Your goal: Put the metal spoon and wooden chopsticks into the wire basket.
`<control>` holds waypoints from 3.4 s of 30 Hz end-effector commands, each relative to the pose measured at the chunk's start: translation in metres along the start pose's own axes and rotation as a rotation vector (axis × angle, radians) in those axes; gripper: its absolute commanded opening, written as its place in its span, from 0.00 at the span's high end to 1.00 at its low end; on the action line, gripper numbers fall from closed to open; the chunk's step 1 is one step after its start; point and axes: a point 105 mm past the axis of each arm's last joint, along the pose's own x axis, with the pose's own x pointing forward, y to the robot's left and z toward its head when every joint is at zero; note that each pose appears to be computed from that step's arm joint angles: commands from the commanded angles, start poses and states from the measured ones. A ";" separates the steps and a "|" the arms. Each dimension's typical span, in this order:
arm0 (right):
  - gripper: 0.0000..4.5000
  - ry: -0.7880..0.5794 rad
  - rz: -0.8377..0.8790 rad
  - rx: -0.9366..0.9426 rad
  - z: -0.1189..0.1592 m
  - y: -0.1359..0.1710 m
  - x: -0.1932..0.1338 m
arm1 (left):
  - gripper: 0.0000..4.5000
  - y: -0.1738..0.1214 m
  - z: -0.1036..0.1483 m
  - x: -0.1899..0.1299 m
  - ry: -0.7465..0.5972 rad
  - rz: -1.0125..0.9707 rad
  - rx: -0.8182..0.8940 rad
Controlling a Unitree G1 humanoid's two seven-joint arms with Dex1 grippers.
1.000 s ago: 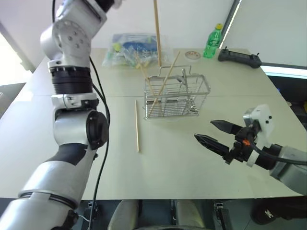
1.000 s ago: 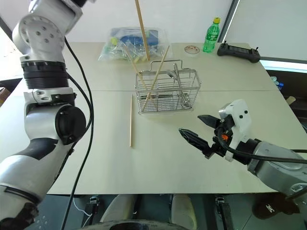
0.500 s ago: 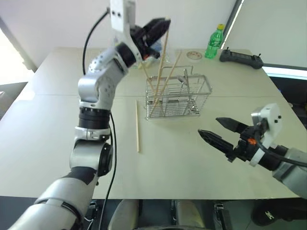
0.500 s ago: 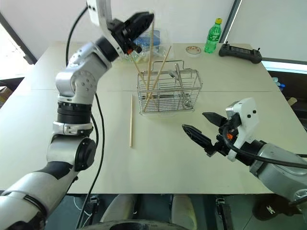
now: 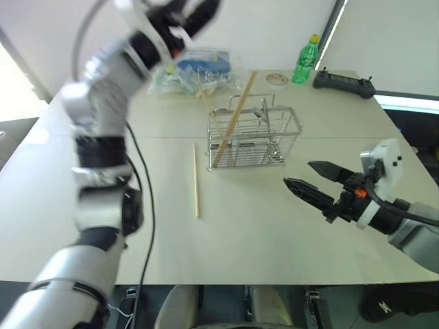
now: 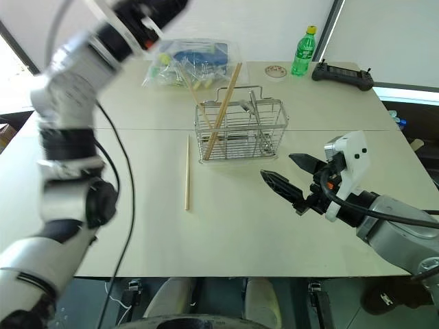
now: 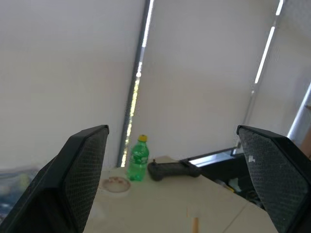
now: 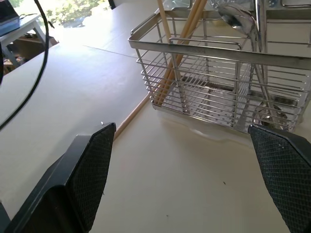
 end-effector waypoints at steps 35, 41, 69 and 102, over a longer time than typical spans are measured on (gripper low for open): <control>0.00 -0.080 -0.023 0.034 -0.006 0.013 0.010 | 0.02 0.024 -0.268 -0.081 1.194 0.531 -0.143; 0.00 -0.097 -0.034 0.037 -0.004 0.014 0.010 | 0.21 0.022 -0.284 -0.088 1.241 0.509 -0.113; 0.00 -0.033 -0.028 0.045 -0.005 0.003 0.000 | 0.99 0.084 0.027 -0.021 -0.236 0.370 -0.028; 0.00 -0.084 -0.090 0.084 0.001 0.003 -0.005 | 0.21 -0.072 -0.081 0.005 -0.085 -0.209 -0.045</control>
